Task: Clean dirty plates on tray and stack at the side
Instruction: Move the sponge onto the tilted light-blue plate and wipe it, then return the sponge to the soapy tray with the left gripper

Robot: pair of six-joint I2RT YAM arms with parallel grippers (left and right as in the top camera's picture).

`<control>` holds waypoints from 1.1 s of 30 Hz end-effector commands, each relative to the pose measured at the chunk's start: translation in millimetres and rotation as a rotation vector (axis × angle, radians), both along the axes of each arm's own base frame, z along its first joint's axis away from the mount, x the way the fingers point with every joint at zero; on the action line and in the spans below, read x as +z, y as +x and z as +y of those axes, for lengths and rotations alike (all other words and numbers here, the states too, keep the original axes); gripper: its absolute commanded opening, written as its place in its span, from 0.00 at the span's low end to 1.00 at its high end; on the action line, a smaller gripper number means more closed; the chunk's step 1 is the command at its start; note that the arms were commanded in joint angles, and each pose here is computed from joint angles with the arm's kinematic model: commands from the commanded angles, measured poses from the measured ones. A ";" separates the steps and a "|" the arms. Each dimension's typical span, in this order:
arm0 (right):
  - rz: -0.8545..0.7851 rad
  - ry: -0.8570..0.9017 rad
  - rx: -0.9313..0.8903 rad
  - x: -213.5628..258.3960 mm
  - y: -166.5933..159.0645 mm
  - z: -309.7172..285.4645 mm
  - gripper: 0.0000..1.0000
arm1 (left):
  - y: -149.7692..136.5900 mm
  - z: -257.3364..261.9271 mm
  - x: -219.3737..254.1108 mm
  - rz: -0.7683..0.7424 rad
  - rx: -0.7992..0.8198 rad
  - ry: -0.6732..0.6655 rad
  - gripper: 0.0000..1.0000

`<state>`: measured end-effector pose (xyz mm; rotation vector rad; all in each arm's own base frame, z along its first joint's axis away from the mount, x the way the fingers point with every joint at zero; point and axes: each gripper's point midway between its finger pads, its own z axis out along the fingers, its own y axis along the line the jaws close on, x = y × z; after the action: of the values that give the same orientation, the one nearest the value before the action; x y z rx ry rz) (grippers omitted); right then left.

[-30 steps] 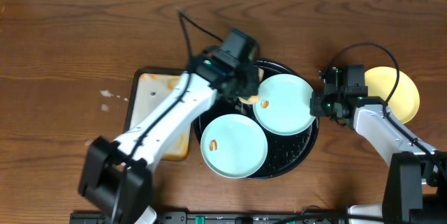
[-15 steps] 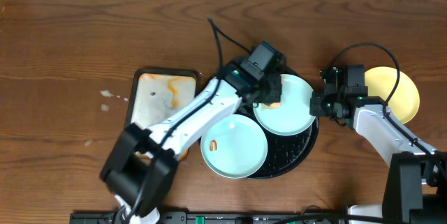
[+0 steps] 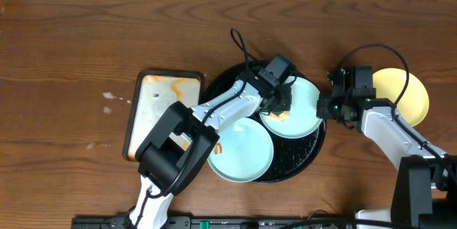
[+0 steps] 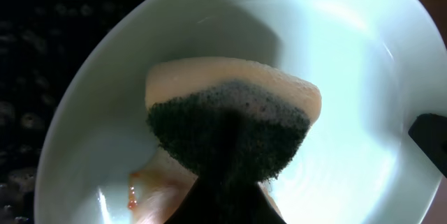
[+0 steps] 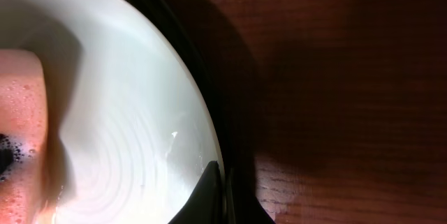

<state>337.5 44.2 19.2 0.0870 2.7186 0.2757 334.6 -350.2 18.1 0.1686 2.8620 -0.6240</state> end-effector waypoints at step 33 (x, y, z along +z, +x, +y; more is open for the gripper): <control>0.063 -0.053 -0.057 -13.0 -12.2 -13.1 0.01 | 65.2 91.5 41.7 -0.255 -0.021 0.641 0.07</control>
<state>328.9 51.1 14.1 0.1033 2.7590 0.3057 370.5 -283.5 39.5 0.4205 2.7709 0.1909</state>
